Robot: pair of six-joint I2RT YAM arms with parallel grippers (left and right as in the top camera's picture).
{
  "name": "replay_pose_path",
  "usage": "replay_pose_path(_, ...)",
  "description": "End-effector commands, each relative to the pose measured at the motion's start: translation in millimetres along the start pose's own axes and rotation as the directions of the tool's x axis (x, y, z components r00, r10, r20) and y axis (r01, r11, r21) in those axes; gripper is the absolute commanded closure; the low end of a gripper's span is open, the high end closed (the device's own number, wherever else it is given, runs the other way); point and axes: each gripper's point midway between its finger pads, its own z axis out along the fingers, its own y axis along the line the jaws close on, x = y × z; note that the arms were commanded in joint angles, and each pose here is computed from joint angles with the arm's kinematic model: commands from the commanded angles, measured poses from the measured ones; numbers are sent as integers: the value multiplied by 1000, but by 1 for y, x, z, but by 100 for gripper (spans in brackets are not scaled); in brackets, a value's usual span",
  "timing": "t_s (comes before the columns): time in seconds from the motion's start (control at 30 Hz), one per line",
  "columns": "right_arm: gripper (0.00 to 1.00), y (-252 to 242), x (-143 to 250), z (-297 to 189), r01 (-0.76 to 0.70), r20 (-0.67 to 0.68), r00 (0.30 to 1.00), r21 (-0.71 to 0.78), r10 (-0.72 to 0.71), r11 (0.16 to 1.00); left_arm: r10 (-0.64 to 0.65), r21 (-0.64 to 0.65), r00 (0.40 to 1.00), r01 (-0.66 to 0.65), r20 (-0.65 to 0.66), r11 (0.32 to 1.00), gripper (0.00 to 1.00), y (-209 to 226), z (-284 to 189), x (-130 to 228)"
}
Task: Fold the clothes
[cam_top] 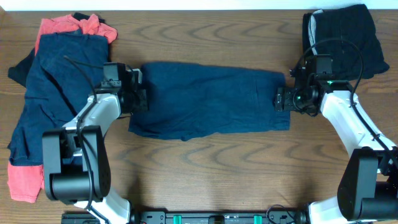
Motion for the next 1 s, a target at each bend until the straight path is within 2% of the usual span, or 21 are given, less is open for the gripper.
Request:
replay_pose_path(0.0, 13, 2, -5, 1, -4, 10, 1000, -12, 4, 1000, 15, -31, 999, -16, -34, 999, 79, 8, 12, 6)
replay_pose_path(0.33, 14, -5, 4, 45, -17, -68, 998, -4, 17, 1000, 5, -37, 998, -7, -59, 999, 81, 11, 19, 13)
replay_pose_path(0.63, 17, -8, 19, 77, -96, -143, 985, -2, 95, 995, -8, -38, 998, 6, -61, 999, 81, 11, 19, 14)
replay_pose_path(0.87, 29, 15, 27, 82, -120, -189, 977, -117, 96, 986, -14, -38, 998, 12, -62, 999, 81, 11, 19, 14)
replay_pose_path(0.97, 42, 27, 28, 81, -131, -200, 975, -171, 96, 976, -14, -38, 998, 12, -62, 999, 81, 11, 19, 14)
